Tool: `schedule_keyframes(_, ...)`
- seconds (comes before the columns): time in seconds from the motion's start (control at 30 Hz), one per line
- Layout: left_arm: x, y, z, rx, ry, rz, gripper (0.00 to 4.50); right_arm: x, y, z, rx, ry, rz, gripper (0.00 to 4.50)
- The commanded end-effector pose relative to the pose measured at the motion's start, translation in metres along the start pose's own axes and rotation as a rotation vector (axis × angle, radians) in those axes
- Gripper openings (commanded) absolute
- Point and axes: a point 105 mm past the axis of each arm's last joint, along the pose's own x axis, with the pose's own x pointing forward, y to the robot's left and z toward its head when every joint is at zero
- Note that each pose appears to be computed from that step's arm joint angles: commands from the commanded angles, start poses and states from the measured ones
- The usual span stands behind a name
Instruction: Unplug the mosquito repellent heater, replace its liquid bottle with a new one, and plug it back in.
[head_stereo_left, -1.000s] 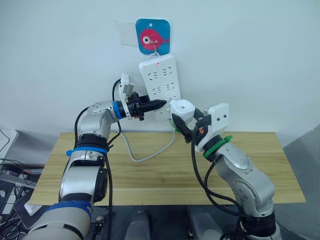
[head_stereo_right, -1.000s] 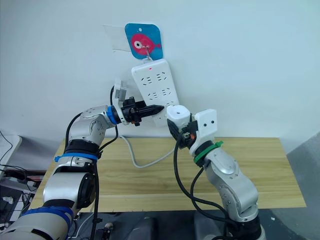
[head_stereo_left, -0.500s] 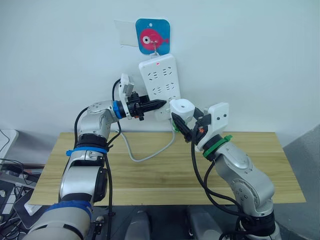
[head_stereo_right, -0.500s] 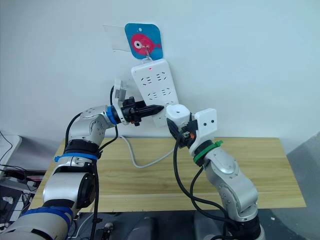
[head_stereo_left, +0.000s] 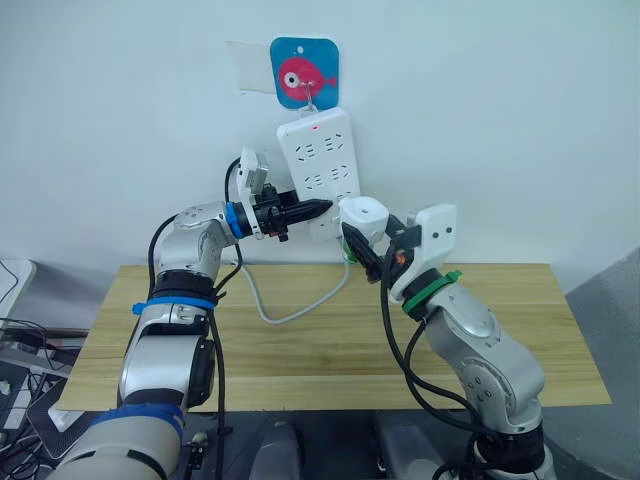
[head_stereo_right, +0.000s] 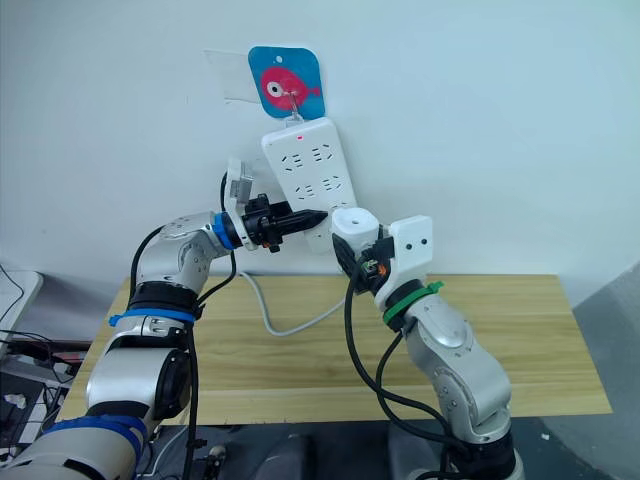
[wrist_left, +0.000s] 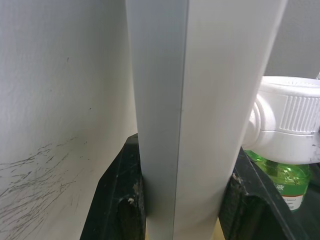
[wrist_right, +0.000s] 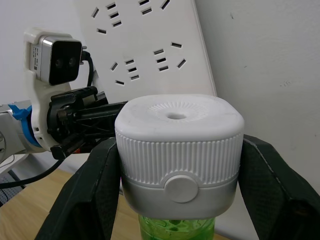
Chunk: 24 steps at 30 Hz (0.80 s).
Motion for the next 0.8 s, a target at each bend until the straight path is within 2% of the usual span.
schedule_keyframes(0.03,0.003,-0.006,0.006,0.014,-0.022,-0.037,1.32,0.000,-0.001,0.021,-0.016,-0.079,-0.023,2.91)
schedule_keyframes(0.37,0.003,-0.008,0.005,0.013,-0.026,-0.037,1.32,0.007,-0.001,0.017,-0.047,-0.058,-0.035,2.91)
schedule_keyframes(0.8,0.007,-0.012,0.007,-0.028,-0.079,-0.017,1.32,0.031,0.019,0.006,-0.167,-0.036,-0.002,2.91)
